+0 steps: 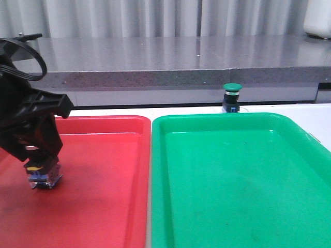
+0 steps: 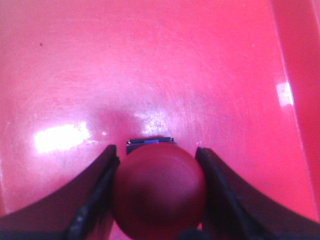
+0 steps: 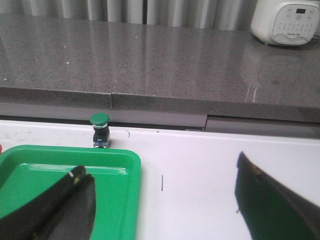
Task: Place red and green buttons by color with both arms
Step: 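Carry the red button with the left gripper and lower it into the red tray, then open the left gripper and lift it away from the red button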
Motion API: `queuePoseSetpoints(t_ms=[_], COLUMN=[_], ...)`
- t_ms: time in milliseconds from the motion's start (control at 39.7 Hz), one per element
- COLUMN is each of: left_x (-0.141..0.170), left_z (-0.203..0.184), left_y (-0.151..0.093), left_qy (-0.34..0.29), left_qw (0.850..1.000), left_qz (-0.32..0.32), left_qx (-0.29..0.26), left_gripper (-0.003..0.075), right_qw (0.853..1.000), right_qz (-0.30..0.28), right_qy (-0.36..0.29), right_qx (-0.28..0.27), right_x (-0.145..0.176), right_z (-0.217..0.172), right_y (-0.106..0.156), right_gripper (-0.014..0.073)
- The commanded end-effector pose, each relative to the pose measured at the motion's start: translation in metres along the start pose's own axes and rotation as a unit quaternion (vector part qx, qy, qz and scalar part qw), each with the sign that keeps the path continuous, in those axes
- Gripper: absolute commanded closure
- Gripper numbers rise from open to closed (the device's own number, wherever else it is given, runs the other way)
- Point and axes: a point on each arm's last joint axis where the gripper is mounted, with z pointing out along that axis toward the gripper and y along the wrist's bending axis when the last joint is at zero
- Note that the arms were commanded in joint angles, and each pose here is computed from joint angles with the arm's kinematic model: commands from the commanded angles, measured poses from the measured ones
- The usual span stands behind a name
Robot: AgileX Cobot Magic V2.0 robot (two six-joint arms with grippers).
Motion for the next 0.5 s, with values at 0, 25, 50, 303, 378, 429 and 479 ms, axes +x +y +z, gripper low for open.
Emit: queuePoseSetpoints(t_ms=[0,25,50,303,378,429,479], left_x=[-0.009,-0.009,-0.009,-0.018,-0.024,-0.024,-0.023], left_z=[-0.012,-0.012,-0.012,-0.030,-0.049,-0.061,-0.073], left_y=[-0.006,-0.006,-0.006,-0.010,-0.013,-0.014,-0.014], left_qy=[-0.035,-0.033,-0.031,-0.052,-0.074,-0.089,-0.104], left_qw=[0.999,0.999,0.999,0.998,0.997,0.995,0.994], left_qz=[-0.010,-0.010,-0.010,-0.006,0.012,0.022,0.032], left_qx=[0.014,0.014,0.014,0.023,0.028,0.030,0.028], left_gripper=[0.0341,0.0303,0.0274,0.0226,0.0231,0.0261,0.0323], right_qw=[0.999,0.999,0.999,0.999,0.999,0.999,0.999], right_qz=[-0.004,-0.004,-0.004,-0.004,-0.004,-0.004,-0.004], right_qy=[-0.046,-0.046,-0.046,-0.046,-0.046,-0.046,-0.046], right_qx=[0.004,0.004,0.004,0.004,0.004,0.004,0.004], right_x=[-0.016,-0.016,-0.016,-0.016,-0.016,-0.016,-0.016], right_z=[-0.001,-0.001,-0.001,-0.001,-0.001,-0.001,-0.001], right_y=[-0.001,-0.001,-0.001,-0.001,-0.001,-0.001,-0.001], right_gripper=[0.0005,0.0005,0.0005,0.0005,0.0005,0.0005,0.0005])
